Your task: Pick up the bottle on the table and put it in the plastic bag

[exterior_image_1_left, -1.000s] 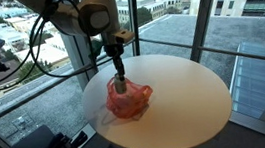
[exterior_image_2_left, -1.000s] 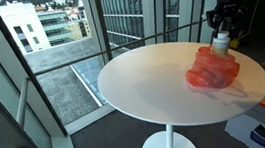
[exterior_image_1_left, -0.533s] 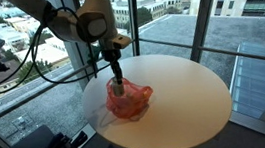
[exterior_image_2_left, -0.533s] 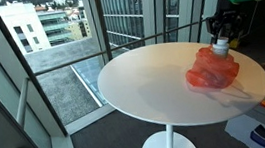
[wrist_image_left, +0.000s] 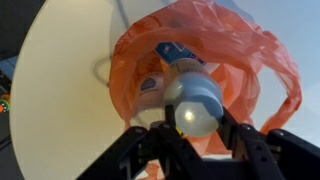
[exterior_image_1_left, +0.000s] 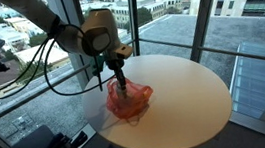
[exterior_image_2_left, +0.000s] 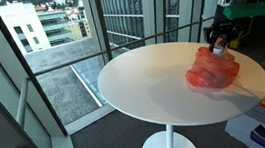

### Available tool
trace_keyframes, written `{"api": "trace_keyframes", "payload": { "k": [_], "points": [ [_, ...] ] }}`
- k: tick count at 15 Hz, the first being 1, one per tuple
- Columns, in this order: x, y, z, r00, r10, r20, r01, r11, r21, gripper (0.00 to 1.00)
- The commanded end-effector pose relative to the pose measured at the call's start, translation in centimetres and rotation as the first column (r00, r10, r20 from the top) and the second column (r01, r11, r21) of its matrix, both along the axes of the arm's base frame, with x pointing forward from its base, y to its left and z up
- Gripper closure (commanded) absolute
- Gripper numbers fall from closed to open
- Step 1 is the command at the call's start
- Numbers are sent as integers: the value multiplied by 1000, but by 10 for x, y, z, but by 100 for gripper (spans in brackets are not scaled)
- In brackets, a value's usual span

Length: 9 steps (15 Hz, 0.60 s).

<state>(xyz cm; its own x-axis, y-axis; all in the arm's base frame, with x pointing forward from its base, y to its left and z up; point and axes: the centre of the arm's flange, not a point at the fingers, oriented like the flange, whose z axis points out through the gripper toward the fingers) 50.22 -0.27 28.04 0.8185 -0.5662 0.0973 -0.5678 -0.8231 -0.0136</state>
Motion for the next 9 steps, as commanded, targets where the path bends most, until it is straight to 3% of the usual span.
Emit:
{"api": "trace_keyframes", "payload": {
  "k": [1, 7, 8, 9],
  "points": [
    [-4, -5, -15, 1000, 6, -7, -6, 1000, -3, 81],
    [-9, -9, -32, 999, 1, -35, -1, 1000, -10, 80],
    [-9, -9, -32, 999, 0, -35, 0, 1000, -11, 59],
    [-9, -10, -32, 999, -1, -35, 1, 1000, -11, 31]
  ]
}}
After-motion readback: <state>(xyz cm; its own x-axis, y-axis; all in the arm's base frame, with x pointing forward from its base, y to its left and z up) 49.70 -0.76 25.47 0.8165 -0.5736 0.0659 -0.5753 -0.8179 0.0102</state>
